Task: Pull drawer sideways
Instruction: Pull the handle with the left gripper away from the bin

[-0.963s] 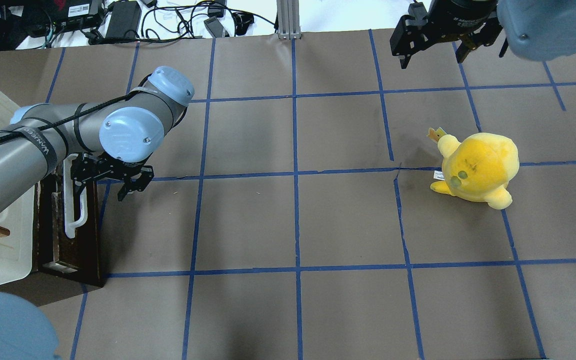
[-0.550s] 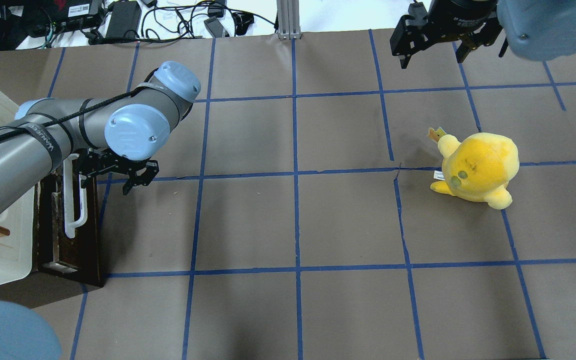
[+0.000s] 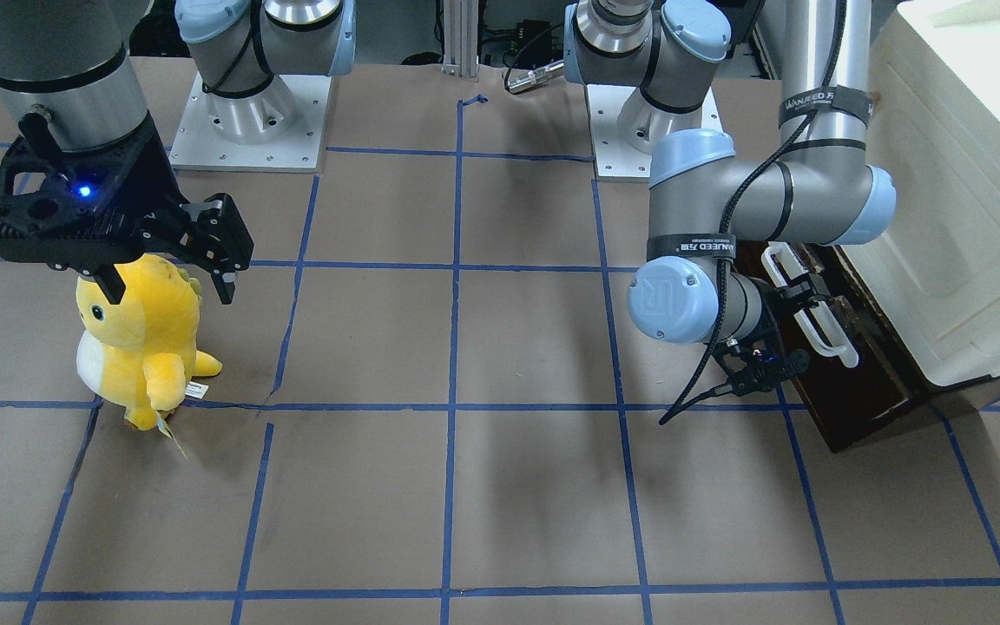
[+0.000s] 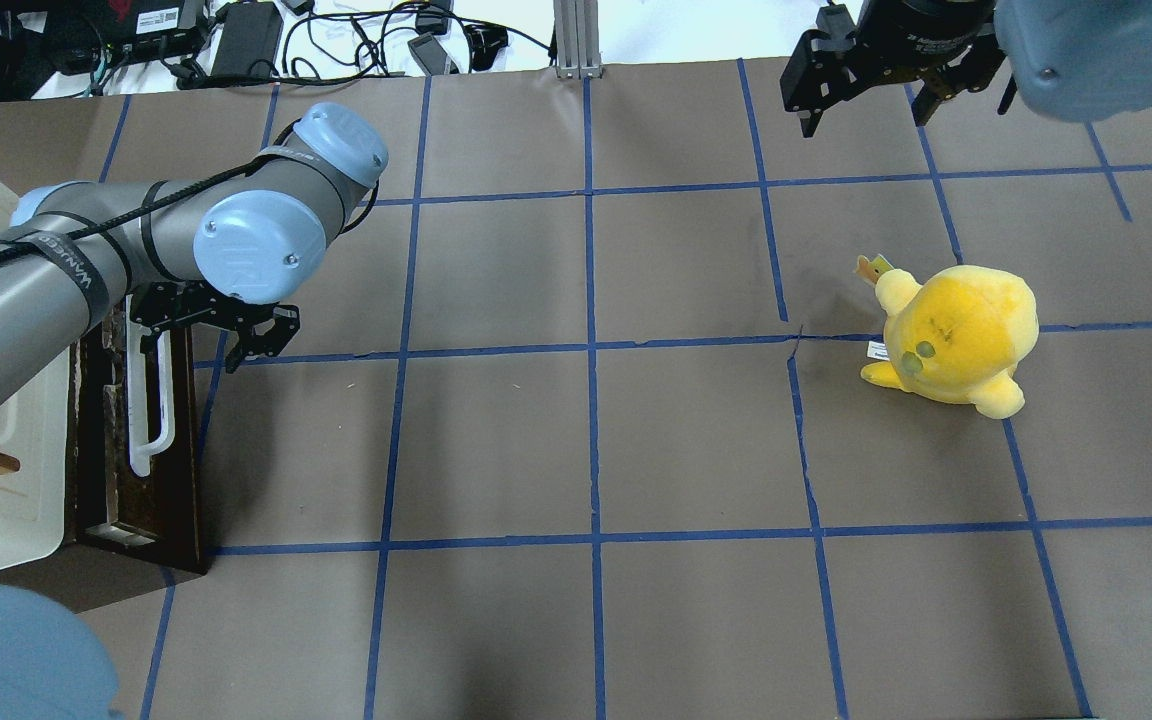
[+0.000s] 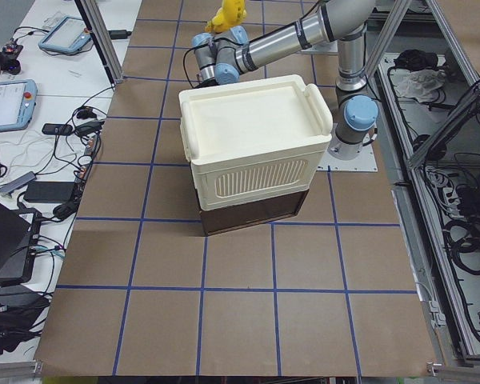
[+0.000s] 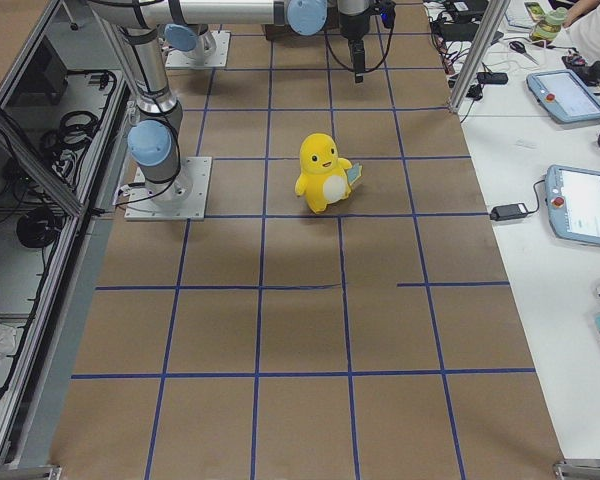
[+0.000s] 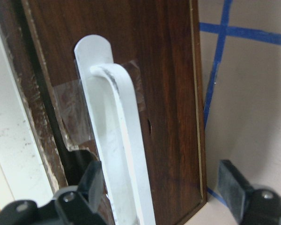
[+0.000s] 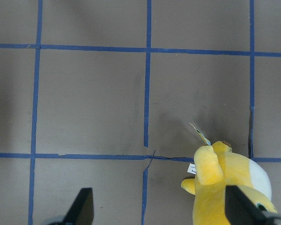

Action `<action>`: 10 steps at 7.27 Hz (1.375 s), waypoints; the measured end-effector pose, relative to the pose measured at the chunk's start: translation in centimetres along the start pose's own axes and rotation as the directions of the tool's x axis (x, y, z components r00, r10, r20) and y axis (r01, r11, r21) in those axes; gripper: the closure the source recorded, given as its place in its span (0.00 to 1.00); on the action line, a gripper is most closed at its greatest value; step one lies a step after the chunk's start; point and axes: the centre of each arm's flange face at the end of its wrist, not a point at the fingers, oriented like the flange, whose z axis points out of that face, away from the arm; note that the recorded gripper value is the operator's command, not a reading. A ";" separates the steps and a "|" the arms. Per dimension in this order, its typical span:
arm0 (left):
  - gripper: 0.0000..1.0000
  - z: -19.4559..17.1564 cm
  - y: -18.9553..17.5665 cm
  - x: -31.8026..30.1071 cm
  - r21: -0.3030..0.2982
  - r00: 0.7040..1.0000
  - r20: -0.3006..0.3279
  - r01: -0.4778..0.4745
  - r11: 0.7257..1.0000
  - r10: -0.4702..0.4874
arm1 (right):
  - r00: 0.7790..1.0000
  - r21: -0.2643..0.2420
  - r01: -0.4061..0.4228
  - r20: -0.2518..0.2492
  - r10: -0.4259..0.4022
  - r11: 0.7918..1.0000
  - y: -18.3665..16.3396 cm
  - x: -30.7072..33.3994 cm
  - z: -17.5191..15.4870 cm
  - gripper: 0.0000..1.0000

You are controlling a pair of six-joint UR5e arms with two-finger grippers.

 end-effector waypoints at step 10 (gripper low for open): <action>0.24 -1.7 1.2 3.3 -0.007 0.994 -0.083 0.073 0.997 -0.074 | 1.000 0.000 0.000 0.000 0.000 1.000 0.0 0.0 0.0 0.00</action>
